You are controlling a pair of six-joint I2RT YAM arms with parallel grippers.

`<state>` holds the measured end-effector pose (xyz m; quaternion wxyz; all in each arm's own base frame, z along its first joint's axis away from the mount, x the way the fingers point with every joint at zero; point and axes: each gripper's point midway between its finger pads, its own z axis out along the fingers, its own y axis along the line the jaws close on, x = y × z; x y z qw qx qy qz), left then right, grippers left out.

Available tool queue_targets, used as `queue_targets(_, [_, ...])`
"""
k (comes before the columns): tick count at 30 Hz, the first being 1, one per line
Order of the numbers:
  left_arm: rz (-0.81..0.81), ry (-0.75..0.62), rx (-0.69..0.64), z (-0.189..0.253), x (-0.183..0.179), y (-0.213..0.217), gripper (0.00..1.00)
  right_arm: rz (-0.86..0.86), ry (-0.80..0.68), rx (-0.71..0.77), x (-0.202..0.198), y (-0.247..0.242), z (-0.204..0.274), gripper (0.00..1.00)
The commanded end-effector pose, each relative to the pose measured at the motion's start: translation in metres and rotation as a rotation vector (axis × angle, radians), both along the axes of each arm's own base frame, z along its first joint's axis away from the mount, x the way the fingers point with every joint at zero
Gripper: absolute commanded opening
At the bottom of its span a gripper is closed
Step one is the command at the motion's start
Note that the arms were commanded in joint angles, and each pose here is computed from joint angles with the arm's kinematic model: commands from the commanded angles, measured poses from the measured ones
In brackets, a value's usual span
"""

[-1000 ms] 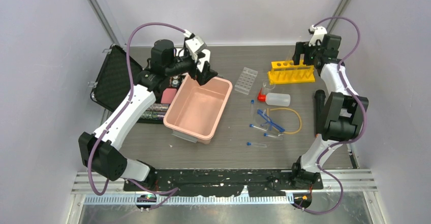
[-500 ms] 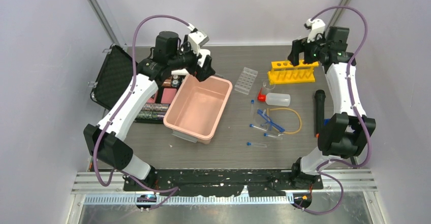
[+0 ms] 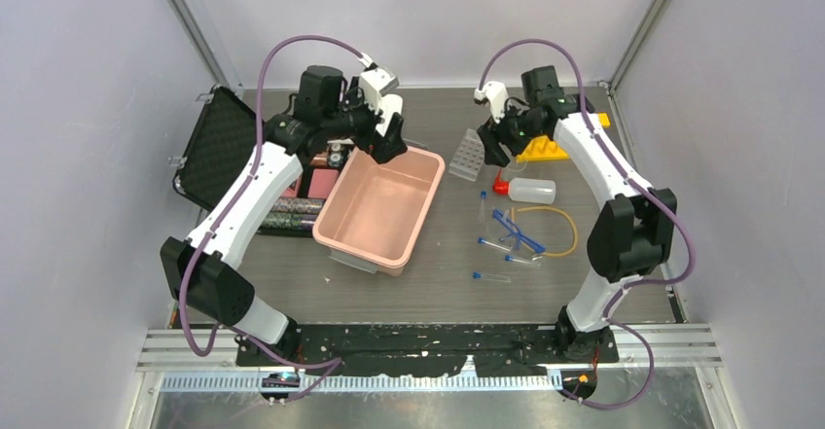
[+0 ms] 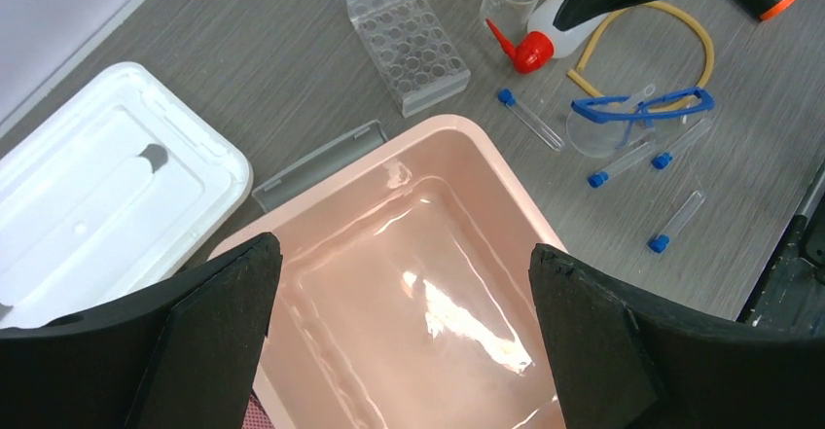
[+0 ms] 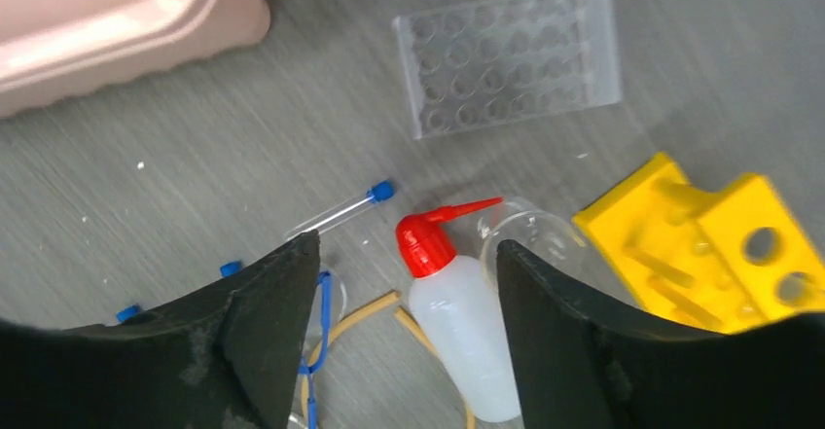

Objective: Organize the chemistry lab equipment

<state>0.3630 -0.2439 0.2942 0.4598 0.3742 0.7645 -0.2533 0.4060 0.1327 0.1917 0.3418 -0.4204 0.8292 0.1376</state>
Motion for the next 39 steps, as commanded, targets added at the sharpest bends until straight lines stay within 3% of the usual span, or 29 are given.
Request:
queue_targets(1, [0.026, 0.014, -0.015, 0.003, -0.007, 0.010, 0.99, -0.002, 0.077, -0.058, -0.009, -0.001, -0.021, 0.67])
queue_targets(6, [0.071, 0.036, -0.046, -0.002, -0.004, 0.012, 0.99, -0.121, 0.164, -0.027, -0.016, 0.020, -0.051, 0.47])
queue_targets(20, [0.141, 0.058, -0.062, -0.006, 0.002, 0.016, 0.99, -0.383, 0.300, -0.064, -0.019, 0.018, -0.138, 0.45])
queue_targets(31, [0.167, 0.078, -0.061, -0.011, 0.007, 0.017, 0.99, -0.418, 0.370, -0.080, -0.025, 0.022, -0.173, 0.43])
queue_targets(36, [0.165, 0.079, -0.061, -0.012, 0.008, 0.016, 0.99, -0.425, 0.393, -0.097, -0.027, 0.026, -0.181, 0.37])
queue_targets(39, [0.164, 0.078, -0.061, -0.012, 0.009, 0.016, 0.99, -0.435, 0.439, -0.099, -0.032, 0.028, -0.187, 0.27])
